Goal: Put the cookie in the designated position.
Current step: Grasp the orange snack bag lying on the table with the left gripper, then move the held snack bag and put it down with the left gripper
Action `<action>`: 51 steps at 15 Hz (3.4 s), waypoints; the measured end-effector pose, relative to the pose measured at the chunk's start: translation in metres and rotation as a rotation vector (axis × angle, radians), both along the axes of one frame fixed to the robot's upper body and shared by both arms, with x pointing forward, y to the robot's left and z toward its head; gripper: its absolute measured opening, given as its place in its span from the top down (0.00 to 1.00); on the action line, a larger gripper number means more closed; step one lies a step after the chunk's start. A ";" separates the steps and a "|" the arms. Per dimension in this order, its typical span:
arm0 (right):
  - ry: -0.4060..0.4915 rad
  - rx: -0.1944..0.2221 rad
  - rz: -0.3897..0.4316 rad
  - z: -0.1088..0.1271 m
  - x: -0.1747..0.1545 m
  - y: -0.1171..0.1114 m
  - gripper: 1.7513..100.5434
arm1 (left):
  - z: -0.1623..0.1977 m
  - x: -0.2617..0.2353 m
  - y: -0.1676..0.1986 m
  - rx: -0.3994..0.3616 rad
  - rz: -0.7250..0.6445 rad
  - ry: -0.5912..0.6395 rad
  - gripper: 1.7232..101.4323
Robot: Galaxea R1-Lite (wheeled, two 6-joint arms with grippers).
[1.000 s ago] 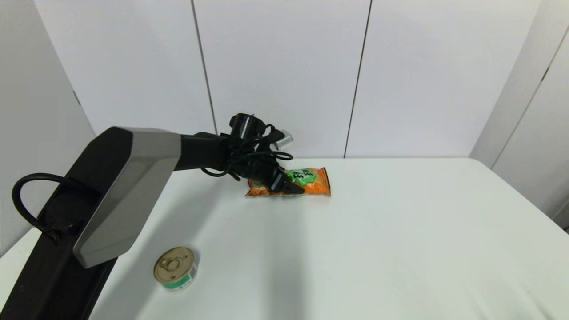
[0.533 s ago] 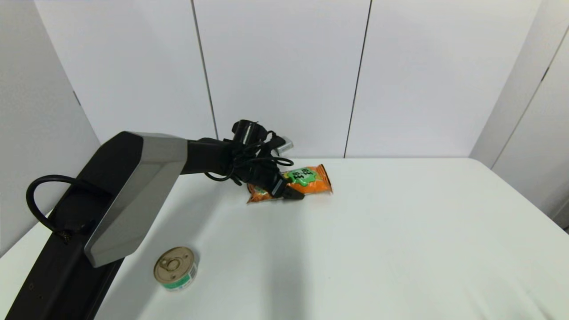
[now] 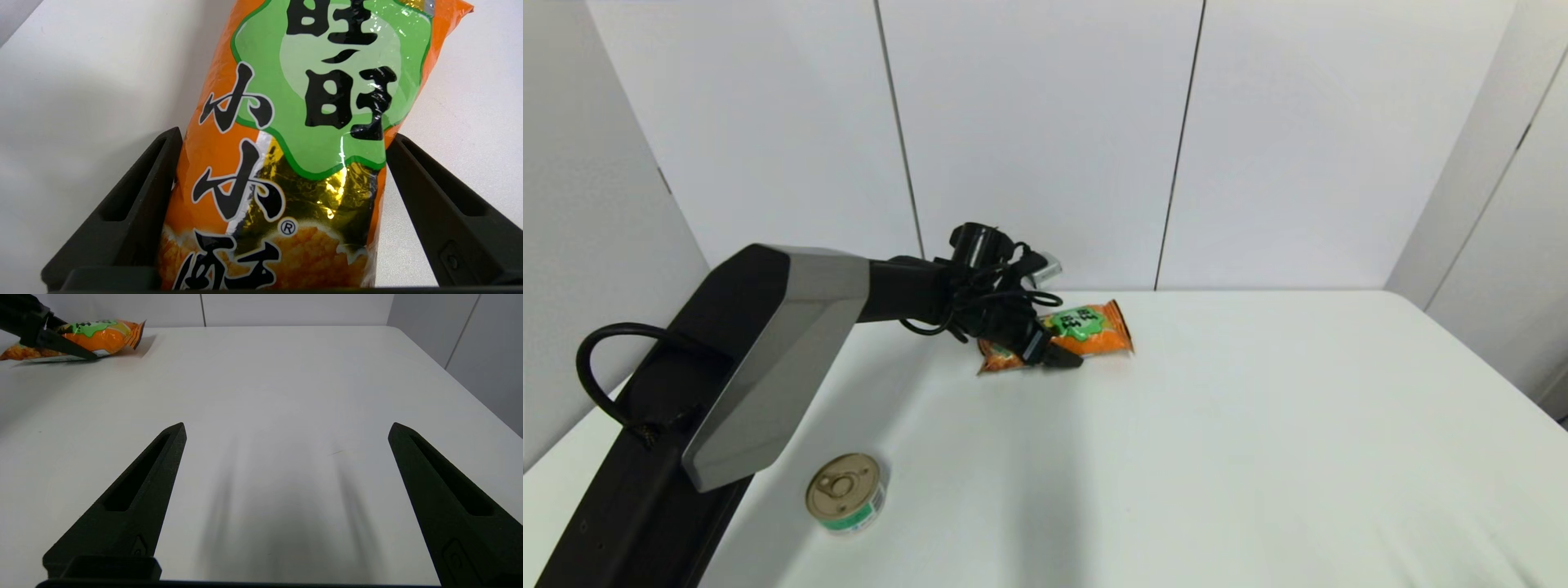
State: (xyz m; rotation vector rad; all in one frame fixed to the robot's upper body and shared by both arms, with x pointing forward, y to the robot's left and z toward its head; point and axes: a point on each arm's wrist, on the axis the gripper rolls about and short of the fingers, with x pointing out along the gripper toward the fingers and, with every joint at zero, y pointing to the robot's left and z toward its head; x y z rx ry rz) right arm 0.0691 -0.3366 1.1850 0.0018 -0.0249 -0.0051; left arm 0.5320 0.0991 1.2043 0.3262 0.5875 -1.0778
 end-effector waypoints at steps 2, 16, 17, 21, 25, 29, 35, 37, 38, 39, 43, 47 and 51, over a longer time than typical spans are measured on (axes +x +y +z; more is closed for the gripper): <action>0.001 0.000 0.000 0.000 0.000 0.000 0.03 | -0.001 0.000 0.000 0.001 0.000 0.002 0.21; 0.001 0.000 0.000 0.000 0.000 0.000 0.03 | 0.058 -0.016 0.009 -0.039 0.014 -0.085 0.78; 0.001 0.000 0.000 0.000 0.000 0.000 0.03 | 0.073 -0.021 0.012 -0.042 0.031 -0.117 0.78; 0.000 0.000 0.000 0.000 0.000 0.000 0.03 | 0.141 -0.051 0.033 -0.034 0.158 -0.214 0.78; 0.001 0.000 0.000 0.000 0.000 0.000 0.03 | 0.194 -0.087 0.074 -0.021 0.290 -0.297 0.78; 0.001 0.000 0.000 0.000 0.000 0.000 0.03 | 0.208 -0.121 0.126 0.012 0.424 -0.314 0.78; 0.001 0.000 0.000 0.000 0.000 0.000 0.03 | 0.190 -0.178 0.214 0.073 0.678 -0.287 0.78; 0.001 0.000 0.000 0.000 0.000 0.000 0.03 | 0.179 -0.198 0.233 0.094 0.752 -0.257 0.78; 0.001 0.000 0.000 0.000 0.000 0.000 0.03 | 0.174 -0.206 0.240 0.103 0.782 -0.242 0.78; 0.001 0.000 0.000 0.000 0.000 0.000 0.03 | 0.169 -0.212 0.246 0.115 0.816 -0.227 0.78; 0.001 0.000 0.000 0.000 0.000 0.000 0.03 | 0.147 -0.223 0.254 0.132 0.932 -0.124 0.78; 0.001 0.000 0.000 0.000 0.000 0.000 0.03 | 0.118 -0.227 0.254 0.145 0.956 0.001 0.78; 0.001 0.000 0.000 0.000 0.000 0.000 0.03 | 0.094 -0.225 0.255 0.209 0.975 0.097 0.78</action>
